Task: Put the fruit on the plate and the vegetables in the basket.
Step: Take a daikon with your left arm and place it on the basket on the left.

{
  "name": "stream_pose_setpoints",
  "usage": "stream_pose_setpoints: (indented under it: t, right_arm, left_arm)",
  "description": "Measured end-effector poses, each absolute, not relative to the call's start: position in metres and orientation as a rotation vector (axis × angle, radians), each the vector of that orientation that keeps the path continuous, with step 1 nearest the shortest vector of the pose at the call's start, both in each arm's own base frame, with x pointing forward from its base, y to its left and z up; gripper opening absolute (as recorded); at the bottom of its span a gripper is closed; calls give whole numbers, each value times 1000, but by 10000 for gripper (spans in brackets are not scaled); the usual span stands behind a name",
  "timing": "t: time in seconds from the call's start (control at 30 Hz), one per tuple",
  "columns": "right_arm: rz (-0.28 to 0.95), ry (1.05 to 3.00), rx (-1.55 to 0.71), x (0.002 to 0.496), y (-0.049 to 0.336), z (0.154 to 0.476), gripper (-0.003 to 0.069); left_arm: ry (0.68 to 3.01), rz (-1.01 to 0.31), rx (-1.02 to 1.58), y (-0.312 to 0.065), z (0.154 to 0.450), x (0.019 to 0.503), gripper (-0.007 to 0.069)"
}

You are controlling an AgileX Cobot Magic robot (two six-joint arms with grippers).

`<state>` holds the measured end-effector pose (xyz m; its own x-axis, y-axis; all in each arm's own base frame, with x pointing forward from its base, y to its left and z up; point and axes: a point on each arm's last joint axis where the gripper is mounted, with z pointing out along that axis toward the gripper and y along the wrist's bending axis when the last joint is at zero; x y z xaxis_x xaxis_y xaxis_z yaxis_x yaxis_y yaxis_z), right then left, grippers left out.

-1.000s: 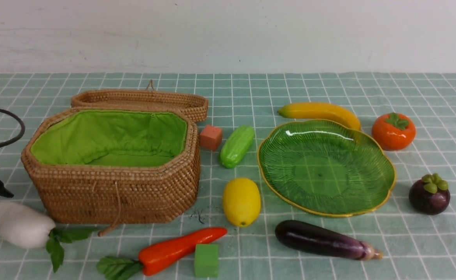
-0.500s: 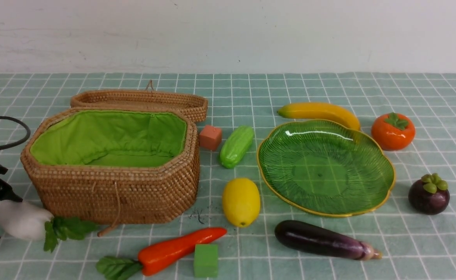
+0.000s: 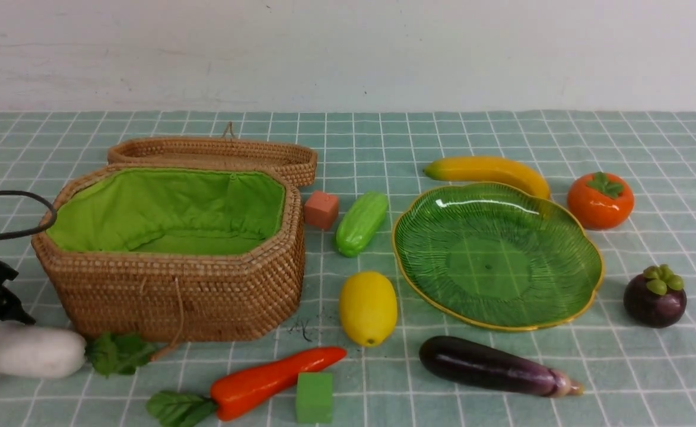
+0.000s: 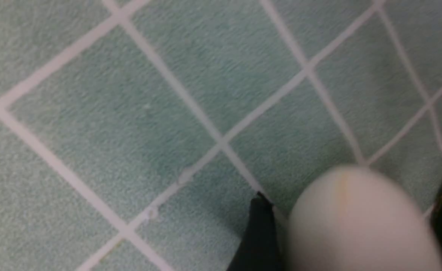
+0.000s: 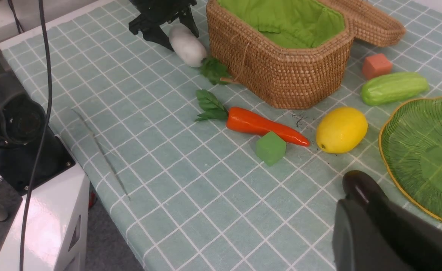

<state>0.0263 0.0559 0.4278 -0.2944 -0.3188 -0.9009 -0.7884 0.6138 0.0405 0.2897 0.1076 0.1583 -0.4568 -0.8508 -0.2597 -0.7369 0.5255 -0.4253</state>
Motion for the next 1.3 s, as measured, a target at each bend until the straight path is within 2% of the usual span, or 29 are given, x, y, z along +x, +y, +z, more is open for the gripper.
stream_pose_setpoints:
  t: [0.1, 0.27, 0.5, 0.63, 0.67, 0.7, 0.73, 0.8, 0.93, 1.0, 1.03, 1.1, 1.17, 1.2, 1.23, 1.27, 1.3]
  right_arm:
    - [613, 1875, -888, 26, 56, 428, 64]
    - [617, 1876, -890, 26, 56, 428, 64]
    - [622, 1875, -890, 26, 56, 428, 64]
    - [622, 1875, -890, 26, 56, 428, 64]
    - [622, 1875, -890, 26, 56, 428, 64]
    - [626, 1872, -888, 26, 57, 428, 64]
    - [626, 1872, -888, 26, 57, 428, 64]
    - [628, 1858, -876, 26, 57, 429, 64]
    - [612, 1832, -832, 28, 55, 435, 64]
    - [608, 1828, -811, 28, 54, 438, 64]
    - [590, 1823, -778, 28, 52, 442, 64]
    - [566, 1823, -747, 28, 49, 446, 67]
    - [551, 1825, -729, 27, 47, 448, 67]
    - [540, 1824, -716, 27, 45, 450, 69]
    - [539, 1823, -714, 27, 45, 450, 69]
    - [535, 1825, -709, 27, 45, 450, 69]
    - [531, 1828, -708, 27, 44, 450, 69]
  left_arm:
    - [2330, -349, -1297, 108, 158, 290, 554]
    - [2354, -355, -1291, 106, 157, 288, 446]
    - [2382, -323, -1233, 107, 161, 286, 447]
    - [2362, -218, -1042, 107, 196, 277, 447]
    - [2366, -212, -1036, 107, 196, 277, 447]
    - [2325, -177, -962, 105, 218, 270, 447]
    - [2319, -175, -956, 105, 221, 269, 447]
    - [2223, -162, -881, 98, 253, 257, 447]
    - [2110, -102, -533, 68, 313, 239, 447]
    - [2089, -77, -419, 59, 327, 236, 447]
    - [2064, -26, -147, 37, 351, 231, 447]
    - [2054, 23, 126, 15, 367, 228, 447]
    - [2041, 58, 270, 5, 375, 227, 447]
    - [2012, 119, 470, -8, 383, 227, 447]
    - [2004, 137, 513, -9, 384, 227, 447]
    - [1948, 218, 726, -23, 392, 230, 447]
    - [1906, 281, 828, -29, 395, 234, 447]
